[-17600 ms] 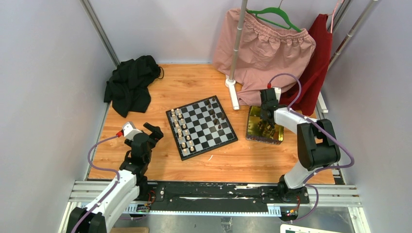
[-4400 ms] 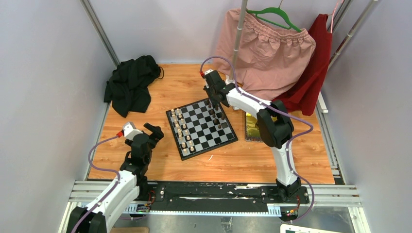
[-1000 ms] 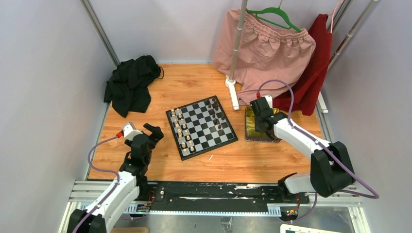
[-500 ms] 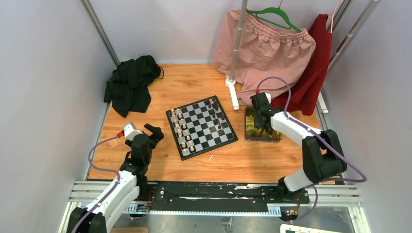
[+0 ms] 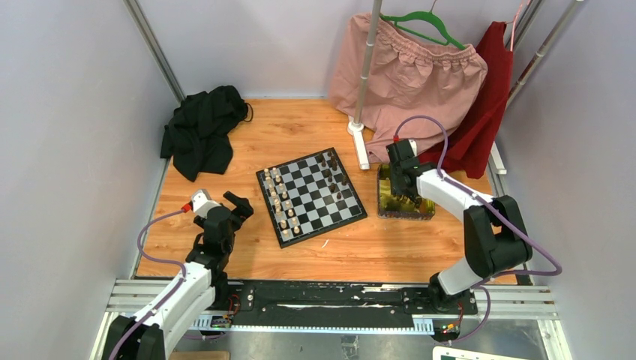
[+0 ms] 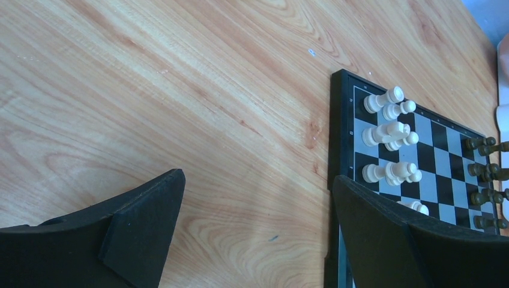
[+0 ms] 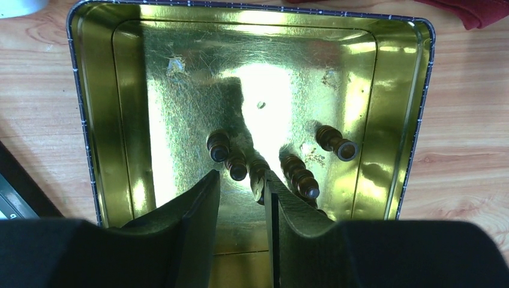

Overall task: Set up the chess pieces on the board
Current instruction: Pick up the chess piece from the storage box.

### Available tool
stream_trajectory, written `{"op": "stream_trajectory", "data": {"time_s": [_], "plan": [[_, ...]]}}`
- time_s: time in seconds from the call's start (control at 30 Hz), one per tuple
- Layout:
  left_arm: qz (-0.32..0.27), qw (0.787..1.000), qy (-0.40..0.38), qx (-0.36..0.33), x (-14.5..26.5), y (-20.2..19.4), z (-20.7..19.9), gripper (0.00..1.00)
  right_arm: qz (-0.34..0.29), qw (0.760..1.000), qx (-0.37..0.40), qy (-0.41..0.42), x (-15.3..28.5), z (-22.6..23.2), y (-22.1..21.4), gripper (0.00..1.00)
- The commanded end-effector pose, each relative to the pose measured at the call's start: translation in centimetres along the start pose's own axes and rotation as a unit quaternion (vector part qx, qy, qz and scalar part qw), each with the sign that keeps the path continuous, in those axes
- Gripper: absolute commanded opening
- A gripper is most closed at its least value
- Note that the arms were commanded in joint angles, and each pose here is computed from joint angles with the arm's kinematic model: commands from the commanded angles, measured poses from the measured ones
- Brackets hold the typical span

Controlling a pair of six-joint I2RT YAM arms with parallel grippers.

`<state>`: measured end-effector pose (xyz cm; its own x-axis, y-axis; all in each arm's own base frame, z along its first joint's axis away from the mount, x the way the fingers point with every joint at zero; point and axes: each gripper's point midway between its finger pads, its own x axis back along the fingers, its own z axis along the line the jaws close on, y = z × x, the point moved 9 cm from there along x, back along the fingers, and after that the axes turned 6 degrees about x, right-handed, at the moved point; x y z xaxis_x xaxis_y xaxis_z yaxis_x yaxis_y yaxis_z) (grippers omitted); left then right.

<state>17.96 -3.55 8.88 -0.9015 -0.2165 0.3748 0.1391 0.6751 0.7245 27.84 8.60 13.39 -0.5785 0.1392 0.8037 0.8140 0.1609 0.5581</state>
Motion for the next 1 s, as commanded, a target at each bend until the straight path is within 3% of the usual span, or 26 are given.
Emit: {"op": "stream_trajectory", "data": {"time_s": [0.0,0.4,0.97], "plan": [[-0.013,1.000,-0.008,0.007,-0.2,0.4,-0.4,1.00,0.004,1.000,-0.005,-0.003,0.2,-0.4,0.4,0.37],[-0.011,1.000,-0.010,0.008,-0.2,0.4,-0.4,1.00,-0.020,0.999,-0.022,-0.022,2.0,-1.3,0.4,0.35],[-0.008,1.000,-0.015,0.009,-0.1,0.3,-0.6,1.00,-0.007,0.999,-0.035,-0.025,2.1,-1.5,-1.3,0.31]]}}
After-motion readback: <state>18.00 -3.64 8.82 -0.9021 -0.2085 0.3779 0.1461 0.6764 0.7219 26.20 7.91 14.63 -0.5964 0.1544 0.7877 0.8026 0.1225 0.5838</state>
